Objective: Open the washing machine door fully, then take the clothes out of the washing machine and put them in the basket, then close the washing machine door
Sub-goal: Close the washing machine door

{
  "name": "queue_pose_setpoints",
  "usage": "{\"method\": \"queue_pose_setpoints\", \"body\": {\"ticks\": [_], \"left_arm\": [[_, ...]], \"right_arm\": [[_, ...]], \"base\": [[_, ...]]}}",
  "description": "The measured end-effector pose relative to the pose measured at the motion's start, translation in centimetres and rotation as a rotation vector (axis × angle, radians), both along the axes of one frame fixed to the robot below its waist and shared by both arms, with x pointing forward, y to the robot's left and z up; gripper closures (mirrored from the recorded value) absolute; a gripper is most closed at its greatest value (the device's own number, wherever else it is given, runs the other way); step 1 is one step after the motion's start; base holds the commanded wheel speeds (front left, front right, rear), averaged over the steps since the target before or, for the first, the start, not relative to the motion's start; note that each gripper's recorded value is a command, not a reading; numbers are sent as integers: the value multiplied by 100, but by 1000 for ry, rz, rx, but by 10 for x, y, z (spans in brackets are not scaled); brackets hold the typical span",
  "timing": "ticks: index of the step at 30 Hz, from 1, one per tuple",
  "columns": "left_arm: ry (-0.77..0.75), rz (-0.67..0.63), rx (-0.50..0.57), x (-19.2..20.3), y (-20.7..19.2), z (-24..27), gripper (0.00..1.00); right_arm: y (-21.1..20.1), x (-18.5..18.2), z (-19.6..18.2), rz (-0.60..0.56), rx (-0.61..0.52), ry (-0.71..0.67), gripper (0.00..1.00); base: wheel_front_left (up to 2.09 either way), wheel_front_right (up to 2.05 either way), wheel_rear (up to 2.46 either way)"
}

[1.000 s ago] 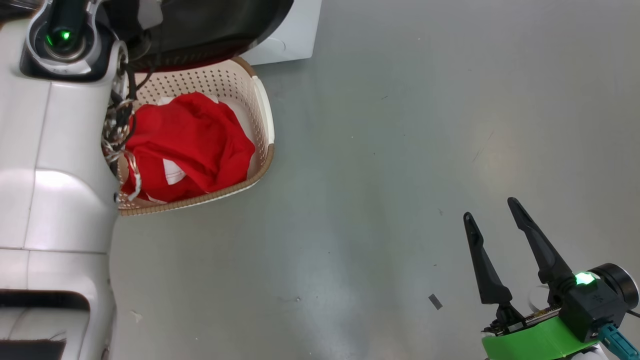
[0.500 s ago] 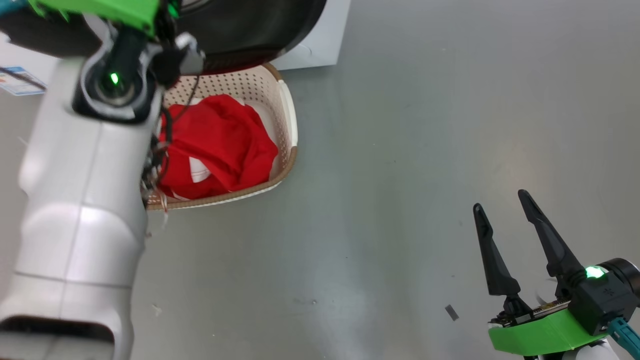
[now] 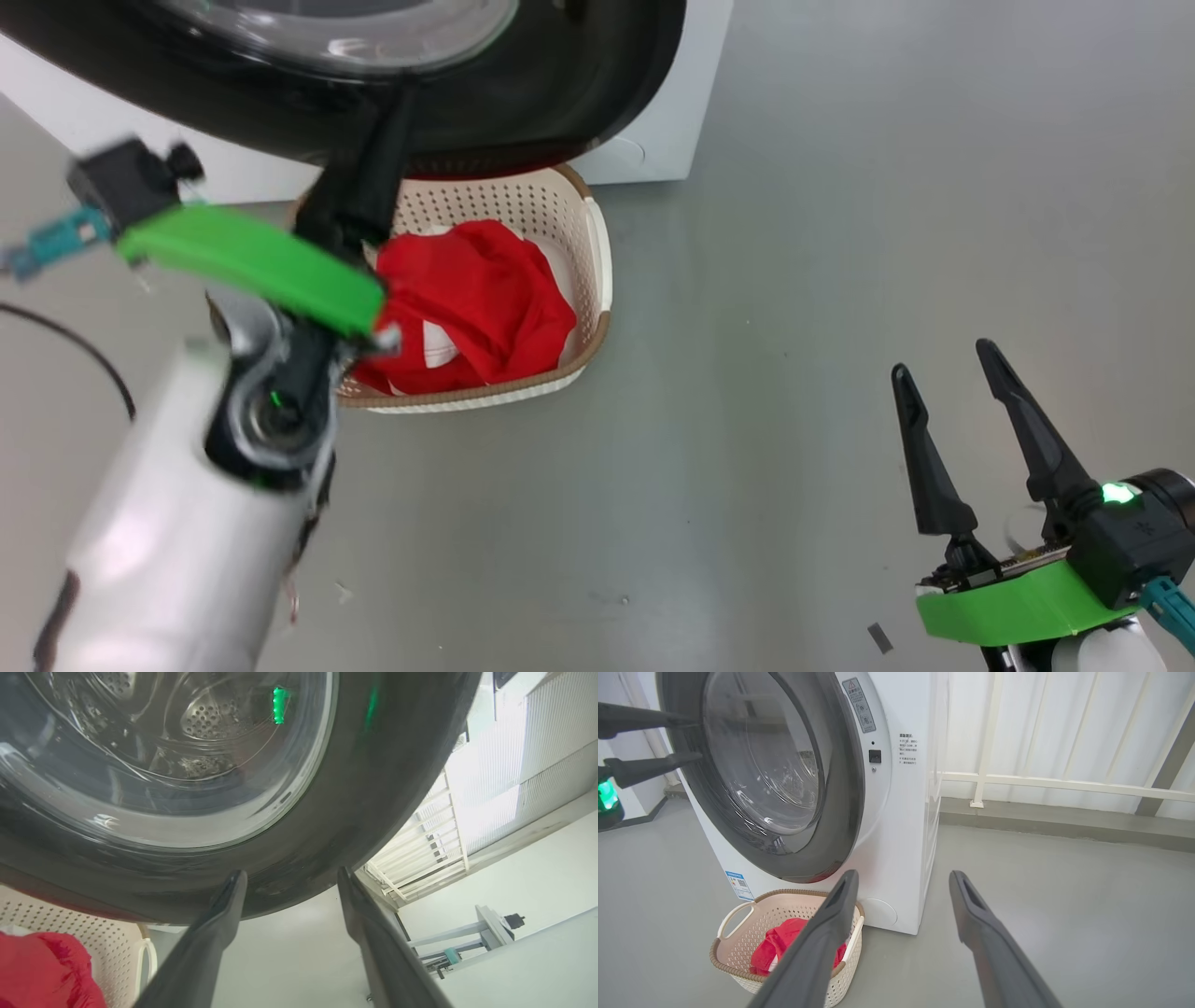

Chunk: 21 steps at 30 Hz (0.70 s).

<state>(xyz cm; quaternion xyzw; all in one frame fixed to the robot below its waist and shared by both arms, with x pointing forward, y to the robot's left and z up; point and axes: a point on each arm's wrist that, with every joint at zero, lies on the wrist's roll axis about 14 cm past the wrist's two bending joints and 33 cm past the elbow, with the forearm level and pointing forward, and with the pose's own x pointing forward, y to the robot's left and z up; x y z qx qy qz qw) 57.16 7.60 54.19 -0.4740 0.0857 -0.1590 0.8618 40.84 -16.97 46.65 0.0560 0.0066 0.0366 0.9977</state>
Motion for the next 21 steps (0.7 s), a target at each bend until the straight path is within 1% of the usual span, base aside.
{"method": "queue_pose_setpoints", "body": {"ticks": [6,10,12,14,16,17,18,21], "left_arm": [[-158,76,255,-40,16,5,0],[-248,145,399,-63,29,14,0],[-280,172,457,-75,33,18,0],[-305,188,492,-87,35,22,0],[-320,205,522,-98,39,26,0],[-335,219,559,-103,43,27,0],[-355,248,628,-112,52,29,0],[-382,275,728,-127,61,29,0]], "right_arm": [[5,3,14,16,3,-43,0],[9,0,23,27,0,-68,0],[10,-1,30,30,1,-84,0],[10,-5,35,31,-1,-96,0],[11,-11,37,37,-33,-100,0],[10,-14,38,36,-39,-102,0],[10,-17,42,35,-56,-115,0],[9,-22,49,34,-63,-134,0]], "base": [[0,0,0],[0,0,0],[0,0,0],[0,0,0],[0,0,0],[0,0,0],[0,0,0],[0,0,0]]}}
